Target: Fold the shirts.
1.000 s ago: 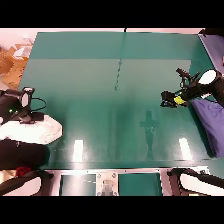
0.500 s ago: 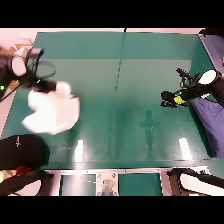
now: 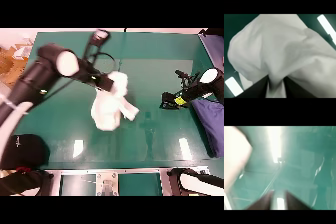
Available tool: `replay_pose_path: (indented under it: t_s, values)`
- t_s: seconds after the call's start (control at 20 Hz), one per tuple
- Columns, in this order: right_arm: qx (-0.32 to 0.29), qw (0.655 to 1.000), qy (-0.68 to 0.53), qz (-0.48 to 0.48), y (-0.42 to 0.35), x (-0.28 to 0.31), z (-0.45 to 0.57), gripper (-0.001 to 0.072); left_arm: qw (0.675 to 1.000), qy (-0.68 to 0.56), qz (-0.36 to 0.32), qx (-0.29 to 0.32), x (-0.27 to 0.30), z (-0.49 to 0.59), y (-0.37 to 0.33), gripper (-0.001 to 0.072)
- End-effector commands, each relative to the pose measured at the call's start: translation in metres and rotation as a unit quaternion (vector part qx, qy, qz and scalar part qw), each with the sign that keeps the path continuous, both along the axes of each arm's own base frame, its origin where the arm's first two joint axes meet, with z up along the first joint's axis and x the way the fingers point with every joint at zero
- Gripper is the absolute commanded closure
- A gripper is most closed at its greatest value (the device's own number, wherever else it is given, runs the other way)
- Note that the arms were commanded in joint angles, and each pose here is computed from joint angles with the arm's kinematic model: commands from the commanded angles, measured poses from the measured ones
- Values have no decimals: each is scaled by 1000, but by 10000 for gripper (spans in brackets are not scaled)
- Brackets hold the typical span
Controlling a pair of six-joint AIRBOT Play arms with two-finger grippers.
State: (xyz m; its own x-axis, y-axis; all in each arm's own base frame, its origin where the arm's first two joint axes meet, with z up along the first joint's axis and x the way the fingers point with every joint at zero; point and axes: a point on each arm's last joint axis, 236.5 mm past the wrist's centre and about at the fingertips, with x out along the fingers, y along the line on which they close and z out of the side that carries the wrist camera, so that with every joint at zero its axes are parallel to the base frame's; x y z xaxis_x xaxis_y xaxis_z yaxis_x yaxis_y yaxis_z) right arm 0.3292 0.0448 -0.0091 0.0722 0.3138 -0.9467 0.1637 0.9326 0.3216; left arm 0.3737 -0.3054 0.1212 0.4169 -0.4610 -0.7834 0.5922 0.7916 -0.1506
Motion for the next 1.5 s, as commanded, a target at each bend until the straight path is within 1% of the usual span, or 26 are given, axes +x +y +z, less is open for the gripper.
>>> replay_pose_path:
  t_s: [0.0,0.1,0.2,0.3,0.4,0.5,0.55,0.6,0.7,0.8,0.85,0.95,1.05,1.1,1.15,1.2,1.25,1.3,1.45]
  values:
    - [1,1000,4,-1,0,-1,7,383,998,60,-30,20,-15,-52,-32,88]
    - [3,1000,10,3,0,-3,11,383,995,79,-14,55,-9,-62,-5,88]
    - [2,1000,8,1,-2,-2,11,379,991,105,20,83,1,-53,41,88]
    - [0,1000,1,-1,-2,0,2,264,983,143,59,97,2,-49,86,88]
    - [2,1000,7,-11,-2,2,-18,267,970,196,89,117,-7,-64,124,88]
    - [22,999,36,-5,5,-4,-39,269,952,256,103,130,-27,-98,144,88]
    - [37,998,50,1,11,-5,-49,271,944,289,105,121,-41,-119,144,88]
    - [52,997,61,6,18,-5,-57,289,937,316,104,105,-55,-139,136,88]
    - [76,995,71,5,27,-1,-74,296,928,352,112,47,-74,-172,112,88]
    - [92,993,77,0,33,4,-89,301,927,351,129,-25,-74,-193,88,89]
    - [100,991,86,-4,36,4,-96,331,924,349,145,-51,-73,-201,81,94]
    - [126,988,93,1,46,4,-105,356,920,346,159,-96,-70,-211,69,94]
    - [164,982,92,4,63,8,-106,368,918,343,153,-125,-67,-212,58,95]
    - [177,980,87,11,71,9,-105,410,918,342,152,-131,-65,-213,56,95]
    - [183,979,83,21,77,9,-103,525,917,341,154,-135,-64,-213,54,96]
    - [185,979,81,32,81,8,-102,620,917,341,156,-137,-62,-214,54,211]
    - [186,978,84,40,83,6,-101,699,921,336,146,-135,-63,-214,54,503]
    - [189,977,87,43,83,5,-98,697,926,330,131,-131,-63,-212,54,685]
    - [201,976,73,54,79,15,-73,698,938,306,102,-129,-54,-187,52,687]
